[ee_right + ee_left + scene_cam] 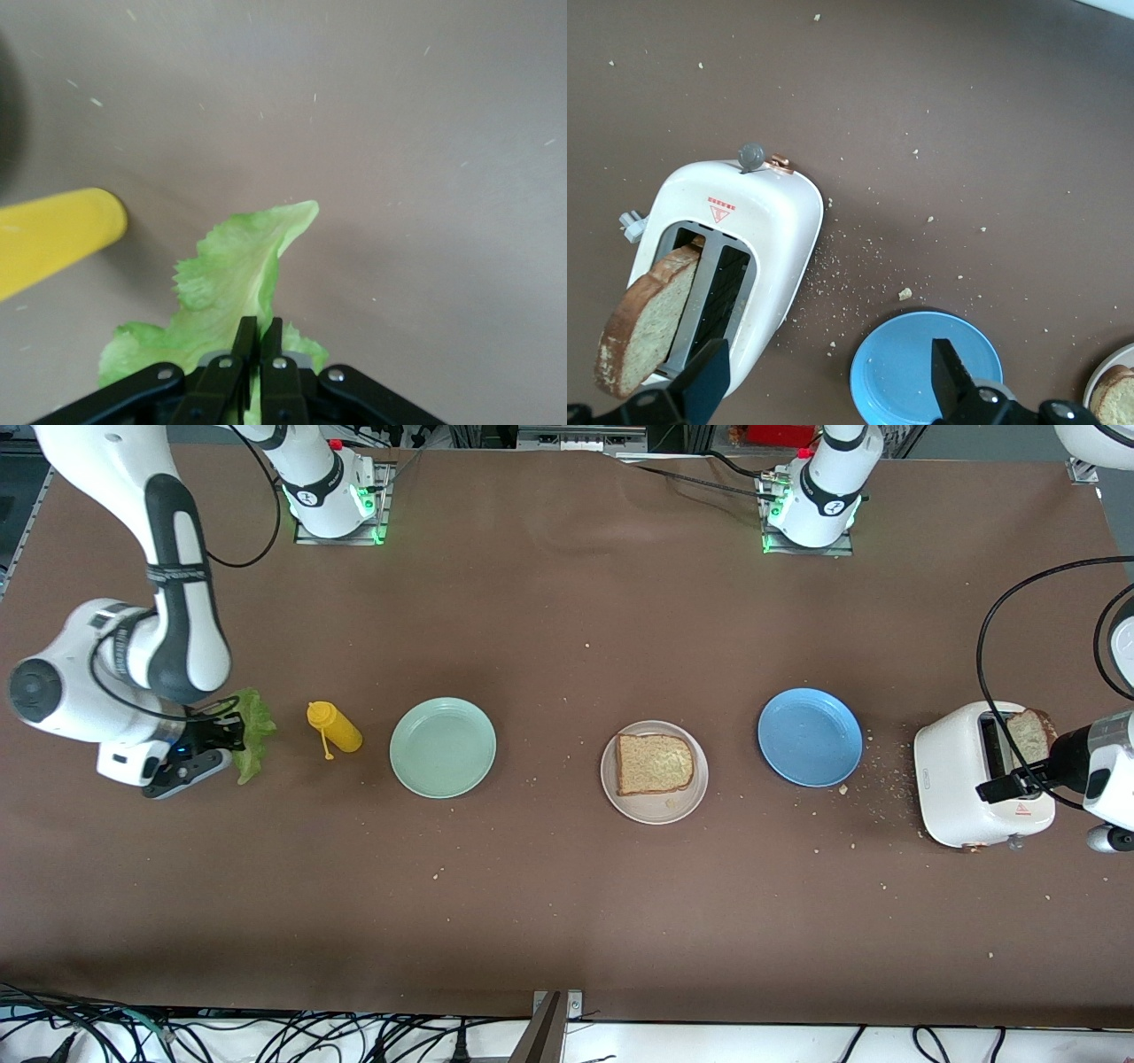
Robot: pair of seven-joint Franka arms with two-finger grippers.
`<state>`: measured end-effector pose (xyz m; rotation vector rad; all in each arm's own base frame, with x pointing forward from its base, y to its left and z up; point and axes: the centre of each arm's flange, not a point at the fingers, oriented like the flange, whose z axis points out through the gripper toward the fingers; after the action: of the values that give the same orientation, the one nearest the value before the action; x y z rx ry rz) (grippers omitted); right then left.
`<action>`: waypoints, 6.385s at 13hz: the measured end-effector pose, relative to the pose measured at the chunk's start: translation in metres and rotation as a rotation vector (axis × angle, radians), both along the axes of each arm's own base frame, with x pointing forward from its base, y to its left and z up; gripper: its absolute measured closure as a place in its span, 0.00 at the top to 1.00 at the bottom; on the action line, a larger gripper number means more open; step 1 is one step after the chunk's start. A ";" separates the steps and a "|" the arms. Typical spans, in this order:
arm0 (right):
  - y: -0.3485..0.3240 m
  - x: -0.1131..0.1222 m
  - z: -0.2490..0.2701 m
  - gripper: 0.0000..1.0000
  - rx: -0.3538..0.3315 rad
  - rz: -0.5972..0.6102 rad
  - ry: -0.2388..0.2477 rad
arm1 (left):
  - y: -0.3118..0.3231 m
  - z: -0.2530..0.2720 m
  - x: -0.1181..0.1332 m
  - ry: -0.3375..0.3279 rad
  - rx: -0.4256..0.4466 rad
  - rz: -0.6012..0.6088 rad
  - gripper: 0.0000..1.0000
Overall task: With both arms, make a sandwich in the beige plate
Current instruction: 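Lift the lettuce with the right gripper and carry it over the beige plate, then lower the lettuce onto the toast and open the right gripper, then pull the toast up with the left gripper while the right gripper withdraws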
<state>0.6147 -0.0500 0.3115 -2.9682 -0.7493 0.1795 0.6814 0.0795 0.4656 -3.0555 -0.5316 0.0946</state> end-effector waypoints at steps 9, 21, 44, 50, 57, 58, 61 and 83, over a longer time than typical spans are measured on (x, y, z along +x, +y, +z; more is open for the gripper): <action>0.099 0.036 0.152 0.06 0.069 -0.403 0.079 | 0.000 -0.001 0.000 0.002 0.000 0.000 1.00; 0.396 0.014 0.098 0.06 0.170 -1.146 0.094 | 0.000 -0.002 0.000 0.004 0.000 0.001 1.00; 0.626 -0.073 -0.085 0.06 0.439 -1.698 0.049 | 0.000 -0.002 0.000 0.004 0.000 0.001 1.00; 0.632 -0.084 -0.094 0.06 0.320 -1.697 0.098 | 0.000 -0.003 -0.001 0.013 -0.002 0.001 1.00; 0.633 -0.085 -0.093 0.41 0.302 -1.696 0.104 | 0.006 -0.005 -0.006 0.044 -0.006 0.012 1.00; 0.632 -0.085 -0.093 0.52 0.302 -1.696 0.104 | 0.009 -0.005 -0.007 0.052 -0.007 0.017 1.00; 0.628 -0.081 -0.093 0.83 0.253 -1.696 0.103 | 0.029 -0.007 -0.013 0.078 -0.013 0.043 1.00; 0.289 0.039 0.179 1.00 -0.150 -0.617 0.016 | 0.148 -0.079 -0.117 -0.055 0.002 -0.119 1.00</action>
<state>0.6539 0.2393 0.4902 -3.1591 0.2101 0.2210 0.5641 0.2279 0.3869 -3.0867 -0.3515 0.0056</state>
